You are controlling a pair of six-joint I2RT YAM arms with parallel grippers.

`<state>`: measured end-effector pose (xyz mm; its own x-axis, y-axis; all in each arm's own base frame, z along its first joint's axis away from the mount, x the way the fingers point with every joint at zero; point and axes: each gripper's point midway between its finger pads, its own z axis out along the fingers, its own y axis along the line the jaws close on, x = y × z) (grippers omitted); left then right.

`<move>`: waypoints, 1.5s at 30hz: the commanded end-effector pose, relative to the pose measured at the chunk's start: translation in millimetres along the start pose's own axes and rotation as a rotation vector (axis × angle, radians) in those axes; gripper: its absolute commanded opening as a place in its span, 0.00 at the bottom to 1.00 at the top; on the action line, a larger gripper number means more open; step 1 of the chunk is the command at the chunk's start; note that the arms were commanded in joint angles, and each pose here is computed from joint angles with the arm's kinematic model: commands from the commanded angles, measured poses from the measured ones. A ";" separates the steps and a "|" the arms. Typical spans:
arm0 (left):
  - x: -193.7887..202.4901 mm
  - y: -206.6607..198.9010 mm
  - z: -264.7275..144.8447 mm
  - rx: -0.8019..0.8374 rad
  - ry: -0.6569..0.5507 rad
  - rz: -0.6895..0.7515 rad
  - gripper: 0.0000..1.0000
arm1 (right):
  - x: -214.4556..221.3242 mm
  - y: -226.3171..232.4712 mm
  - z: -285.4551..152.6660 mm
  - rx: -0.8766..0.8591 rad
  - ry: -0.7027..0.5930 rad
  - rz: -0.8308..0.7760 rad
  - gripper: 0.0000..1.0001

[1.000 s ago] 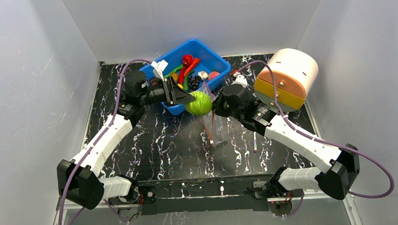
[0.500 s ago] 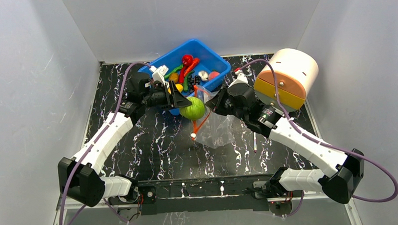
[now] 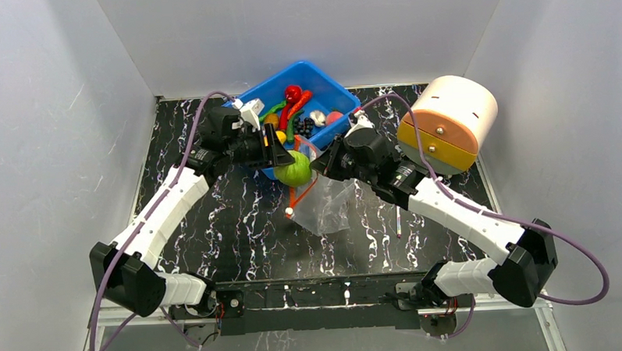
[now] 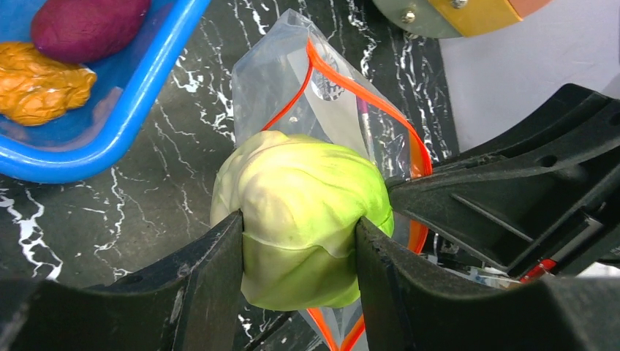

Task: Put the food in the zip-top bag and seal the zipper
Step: Place the fake vegetable in the zipper food storage bag.

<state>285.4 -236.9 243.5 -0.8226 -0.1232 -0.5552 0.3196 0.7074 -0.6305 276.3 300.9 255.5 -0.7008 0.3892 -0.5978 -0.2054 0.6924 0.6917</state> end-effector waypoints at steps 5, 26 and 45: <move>-7.8 -4.1 -9.0 -0.092 -0.003 0.042 0.30 | -13.6 27.0 9.6 -0.088 -0.034 0.047 0.00; 8.1 -34.6 -13.6 0.016 0.052 -0.043 0.42 | -11.3 28.7 1.9 -0.128 -0.046 0.080 0.00; 7.2 7.7 -2.3 -0.243 0.096 -0.039 0.28 | -23.7 61.5 -8.5 -0.233 -0.044 0.049 0.00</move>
<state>279.7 -232.1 233.9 -0.8797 -0.1058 -0.4636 0.1755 0.8338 -0.5234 275.9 313.2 252.0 -0.7324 0.4121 -0.5419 -0.1976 0.6330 0.7485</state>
